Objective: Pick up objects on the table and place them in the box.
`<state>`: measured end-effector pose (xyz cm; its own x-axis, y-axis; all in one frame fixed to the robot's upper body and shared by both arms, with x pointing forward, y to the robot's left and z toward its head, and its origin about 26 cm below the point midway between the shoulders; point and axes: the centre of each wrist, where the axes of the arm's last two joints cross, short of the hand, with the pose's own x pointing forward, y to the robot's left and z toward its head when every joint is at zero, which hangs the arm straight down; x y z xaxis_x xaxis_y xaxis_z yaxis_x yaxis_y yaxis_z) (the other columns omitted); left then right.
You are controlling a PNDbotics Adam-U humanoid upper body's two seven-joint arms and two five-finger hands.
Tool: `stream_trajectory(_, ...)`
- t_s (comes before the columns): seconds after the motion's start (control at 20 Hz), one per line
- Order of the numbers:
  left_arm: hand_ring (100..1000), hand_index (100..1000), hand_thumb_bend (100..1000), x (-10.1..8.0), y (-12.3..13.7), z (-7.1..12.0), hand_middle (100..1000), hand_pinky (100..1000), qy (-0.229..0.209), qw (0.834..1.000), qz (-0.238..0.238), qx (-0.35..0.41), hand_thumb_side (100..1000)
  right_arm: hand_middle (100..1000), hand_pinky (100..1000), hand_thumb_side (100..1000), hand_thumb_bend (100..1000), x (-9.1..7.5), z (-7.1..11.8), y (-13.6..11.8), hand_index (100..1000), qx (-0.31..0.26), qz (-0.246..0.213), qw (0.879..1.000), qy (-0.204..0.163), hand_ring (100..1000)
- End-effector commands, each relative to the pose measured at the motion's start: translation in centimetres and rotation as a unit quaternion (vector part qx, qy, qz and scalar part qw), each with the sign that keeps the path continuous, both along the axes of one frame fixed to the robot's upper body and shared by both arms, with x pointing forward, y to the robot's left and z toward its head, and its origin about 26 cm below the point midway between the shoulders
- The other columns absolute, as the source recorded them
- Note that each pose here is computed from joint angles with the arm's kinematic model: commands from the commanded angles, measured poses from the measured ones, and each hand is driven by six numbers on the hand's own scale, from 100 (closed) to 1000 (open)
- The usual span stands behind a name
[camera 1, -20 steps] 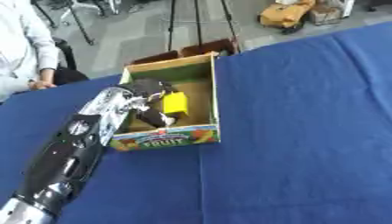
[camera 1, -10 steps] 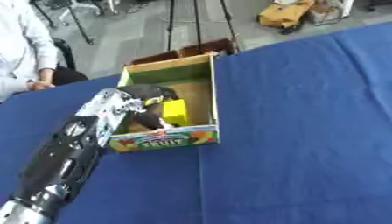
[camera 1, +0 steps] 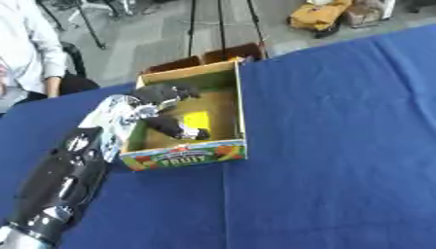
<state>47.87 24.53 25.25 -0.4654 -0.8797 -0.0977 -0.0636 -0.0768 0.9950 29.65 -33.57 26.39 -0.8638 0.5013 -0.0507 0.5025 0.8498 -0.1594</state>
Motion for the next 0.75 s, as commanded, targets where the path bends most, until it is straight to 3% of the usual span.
stream_trajectory(0.05,1000,1000,659,-0.4,1.2,1.9,1000,880,-0.042,0.999,0.009,-0.009,934,611,690,1000,227,-0.4,0.7,0.1,776,-0.004,0.001,1.000,-0.013,777)
stream_trajectory(0.1,1000,1000,577,-0.5,1.4,2.5,1000,851,-0.053,0.998,0.008,-0.012,961,610,690,1000,232,-0.4,0.6,0.0,776,-0.003,0.000,1.000,-0.011,778)
stream_trajectory(0.25,983,1000,583,-1.4,2.5,6.1,1000,830,-0.118,0.992,-0.004,-0.039,962,611,690,1000,229,-0.5,0.5,-0.2,777,-0.003,-0.005,1.000,-0.009,777)
stream_trajectory(0.4,948,1000,575,-2.7,3.7,8.2,1000,790,-0.171,0.983,-0.020,-0.061,947,612,689,1000,223,-0.5,0.4,-0.4,776,-0.001,-0.011,1.000,-0.009,776)
stream_trajectory(0.55,915,1000,561,-4.0,5.2,9.2,968,754,-0.215,0.972,-0.039,-0.082,926,613,688,1000,214,-0.6,0.3,-0.6,776,0.002,-0.016,1.000,-0.009,775)
stream_trajectory(0.75,877,1000,587,-5.7,6.8,8.7,923,713,-0.255,0.958,-0.063,-0.118,933,615,686,1000,195,-0.7,0.3,-0.8,775,0.008,-0.023,1.000,-0.011,773)
